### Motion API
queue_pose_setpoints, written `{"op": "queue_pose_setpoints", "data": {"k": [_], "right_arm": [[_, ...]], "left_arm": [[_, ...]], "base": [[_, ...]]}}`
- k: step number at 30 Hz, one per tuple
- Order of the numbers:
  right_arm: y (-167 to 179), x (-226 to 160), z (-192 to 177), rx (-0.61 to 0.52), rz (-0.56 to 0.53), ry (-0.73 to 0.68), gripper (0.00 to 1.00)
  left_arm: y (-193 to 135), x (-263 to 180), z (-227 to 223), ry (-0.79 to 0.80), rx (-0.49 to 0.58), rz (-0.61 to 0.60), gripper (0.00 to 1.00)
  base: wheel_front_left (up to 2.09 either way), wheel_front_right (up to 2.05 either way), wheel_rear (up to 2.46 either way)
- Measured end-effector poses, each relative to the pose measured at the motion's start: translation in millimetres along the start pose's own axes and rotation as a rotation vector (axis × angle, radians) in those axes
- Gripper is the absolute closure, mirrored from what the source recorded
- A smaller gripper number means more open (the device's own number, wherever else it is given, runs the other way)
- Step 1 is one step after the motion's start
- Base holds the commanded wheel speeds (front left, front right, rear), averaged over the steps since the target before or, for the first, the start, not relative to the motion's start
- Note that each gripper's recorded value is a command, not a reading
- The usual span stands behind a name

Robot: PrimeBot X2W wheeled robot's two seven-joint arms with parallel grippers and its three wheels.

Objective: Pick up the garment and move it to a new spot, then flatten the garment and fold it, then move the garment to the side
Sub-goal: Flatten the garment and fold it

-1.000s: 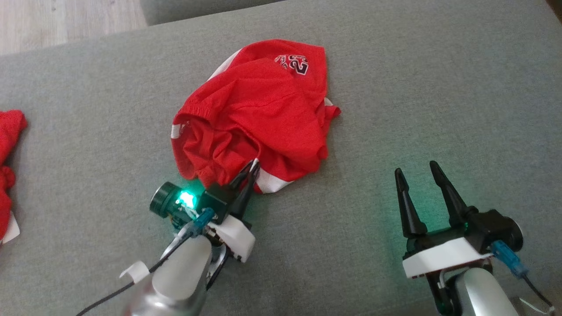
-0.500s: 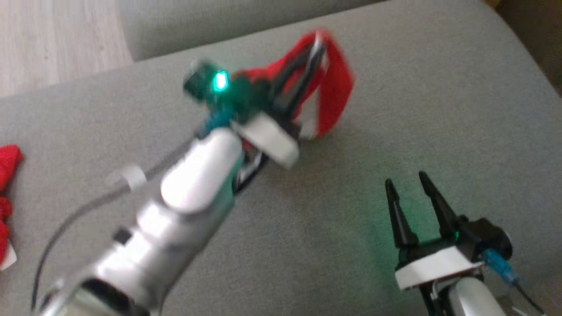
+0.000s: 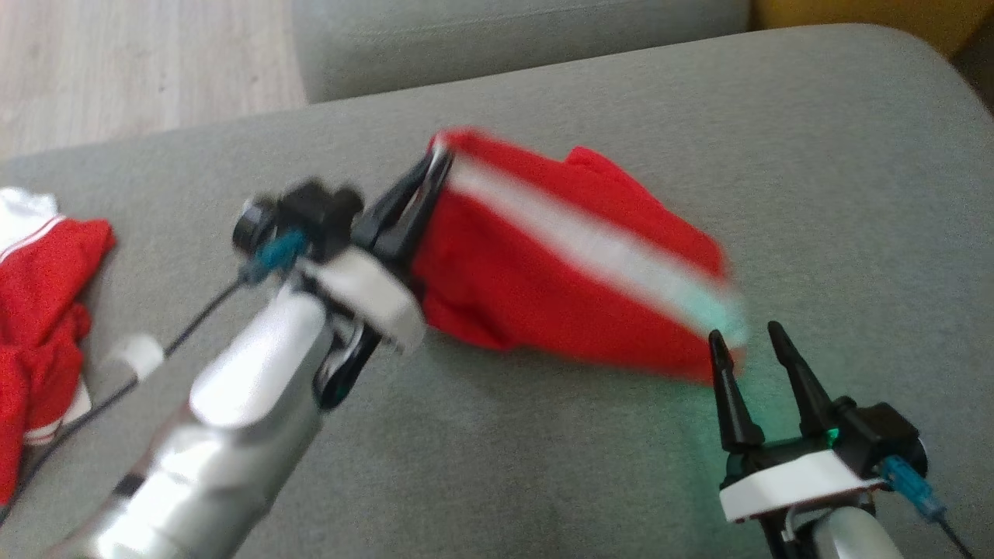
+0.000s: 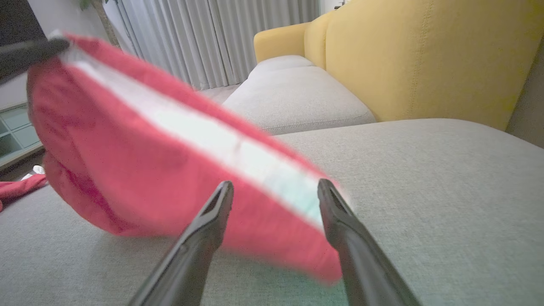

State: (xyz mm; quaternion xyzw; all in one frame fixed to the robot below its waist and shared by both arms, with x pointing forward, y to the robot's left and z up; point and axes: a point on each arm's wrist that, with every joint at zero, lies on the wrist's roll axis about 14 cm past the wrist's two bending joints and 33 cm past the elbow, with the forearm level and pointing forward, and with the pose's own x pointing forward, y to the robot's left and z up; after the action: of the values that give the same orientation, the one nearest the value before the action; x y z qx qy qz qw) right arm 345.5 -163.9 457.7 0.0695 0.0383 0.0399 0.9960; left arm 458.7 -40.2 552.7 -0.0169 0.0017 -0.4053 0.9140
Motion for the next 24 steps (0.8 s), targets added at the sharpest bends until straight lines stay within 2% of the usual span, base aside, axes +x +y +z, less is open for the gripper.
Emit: {"op": "queue_pose_setpoints", "data": {"k": [2, 5, 9, 13, 17, 23, 24], "right_arm": [[0, 5, -4, 0.020, 0.001, 0.011, 0.00], [2, 14, -9, 0.049, 0.006, 0.025, 0.00], [0, 28, -18, 0.101, -0.004, 0.049, 0.00], [5, 30, -45, 0.159, -0.002, 0.135, 0.00], [10, 26, -67, 0.186, 0.001, 0.208, 0.00], [16, 39, -77, 0.221, 0.009, 0.247, 0.00], [18, 41, -78, 0.221, 0.016, 0.254, 0.08]], "left_arm": [[10, -17, -30, 0.060, -0.038, 0.039, 1.00], [26, -33, -51, 0.092, -0.075, 0.092, 1.00], [45, -45, -58, 0.088, -0.097, 0.149, 1.00], [56, -55, -62, 0.087, -0.110, 0.190, 1.00], [60, -59, -63, 0.084, -0.112, 0.207, 1.00], [62, -61, -64, 0.084, -0.114, 0.215, 1.00], [62, -61, -65, 0.085, -0.115, 0.215, 1.00]], "base": [[0.00, 0.00, 0.00], [0.00, 0.00, 0.00], [0.00, 0.00, 0.00], [0.00, 0.00, 0.00], [0.00, 0.00, 0.00], [0.00, 0.00, 0.00], [0.00, 0.00, 0.00]]}}
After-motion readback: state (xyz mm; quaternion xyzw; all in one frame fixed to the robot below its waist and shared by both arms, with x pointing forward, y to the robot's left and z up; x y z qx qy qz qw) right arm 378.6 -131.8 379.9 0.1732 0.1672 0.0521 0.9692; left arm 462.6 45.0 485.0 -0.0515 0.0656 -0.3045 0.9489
